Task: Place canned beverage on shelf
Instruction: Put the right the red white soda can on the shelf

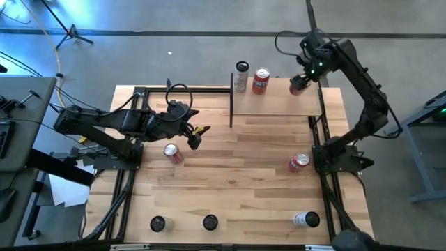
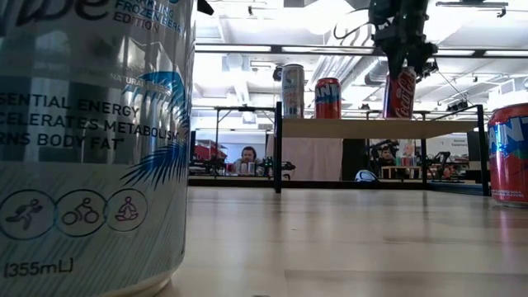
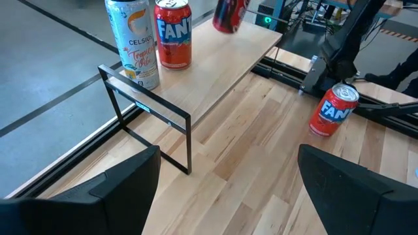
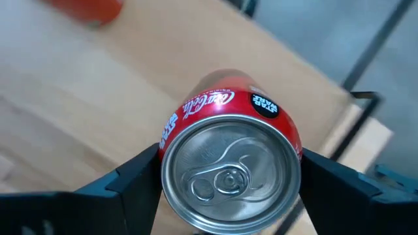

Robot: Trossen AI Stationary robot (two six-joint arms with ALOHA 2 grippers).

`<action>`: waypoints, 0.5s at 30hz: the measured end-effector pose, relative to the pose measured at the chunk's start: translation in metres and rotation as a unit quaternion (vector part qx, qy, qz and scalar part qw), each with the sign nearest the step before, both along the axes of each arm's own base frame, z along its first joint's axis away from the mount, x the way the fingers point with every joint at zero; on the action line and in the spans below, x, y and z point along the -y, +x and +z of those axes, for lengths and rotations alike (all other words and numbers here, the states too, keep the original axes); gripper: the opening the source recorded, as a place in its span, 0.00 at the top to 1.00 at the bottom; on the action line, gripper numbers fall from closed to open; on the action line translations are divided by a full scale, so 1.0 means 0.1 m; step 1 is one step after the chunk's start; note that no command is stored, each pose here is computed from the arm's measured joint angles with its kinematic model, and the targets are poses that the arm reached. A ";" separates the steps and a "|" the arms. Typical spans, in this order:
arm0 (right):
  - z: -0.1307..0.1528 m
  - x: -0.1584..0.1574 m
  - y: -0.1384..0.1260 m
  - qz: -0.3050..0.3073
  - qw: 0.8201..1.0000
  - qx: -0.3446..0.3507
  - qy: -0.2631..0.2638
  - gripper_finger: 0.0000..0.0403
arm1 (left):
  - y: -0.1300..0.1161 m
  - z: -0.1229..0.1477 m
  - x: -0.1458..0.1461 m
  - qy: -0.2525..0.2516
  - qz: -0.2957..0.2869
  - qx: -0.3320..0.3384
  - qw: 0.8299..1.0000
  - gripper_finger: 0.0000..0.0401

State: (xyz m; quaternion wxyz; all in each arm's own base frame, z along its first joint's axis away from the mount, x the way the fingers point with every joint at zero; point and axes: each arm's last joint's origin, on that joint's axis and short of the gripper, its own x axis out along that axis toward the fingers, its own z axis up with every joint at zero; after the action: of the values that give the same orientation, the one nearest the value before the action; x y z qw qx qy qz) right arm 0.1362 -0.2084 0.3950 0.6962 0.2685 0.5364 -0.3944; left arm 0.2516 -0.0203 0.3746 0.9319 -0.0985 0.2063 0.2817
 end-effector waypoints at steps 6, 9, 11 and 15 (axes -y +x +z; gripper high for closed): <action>0.22 0.20 -0.01 -0.026 0.999 0.012 -0.033 0.28 | 0.00 0.00 0.00 0.000 0.000 0.000 1.000 0.16; 0.22 0.30 0.00 -0.032 0.999 0.013 -0.031 0.28 | 0.00 0.00 0.00 0.000 0.000 0.000 1.000 0.16; 0.15 0.37 0.00 -0.037 0.999 0.011 -0.017 0.28 | 0.00 0.00 0.00 0.000 0.000 0.000 1.000 0.16; 0.02 0.44 -0.06 -0.050 0.999 0.010 0.015 0.28 | 0.00 0.00 0.00 0.000 0.000 0.000 1.000 0.16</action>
State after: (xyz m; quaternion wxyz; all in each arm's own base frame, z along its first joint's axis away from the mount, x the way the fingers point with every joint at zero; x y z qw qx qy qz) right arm 0.1305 -0.2524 0.3973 0.6771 0.3090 0.5212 -0.4177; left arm 0.2516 -0.0203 0.3746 0.9319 -0.0985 0.2063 0.2816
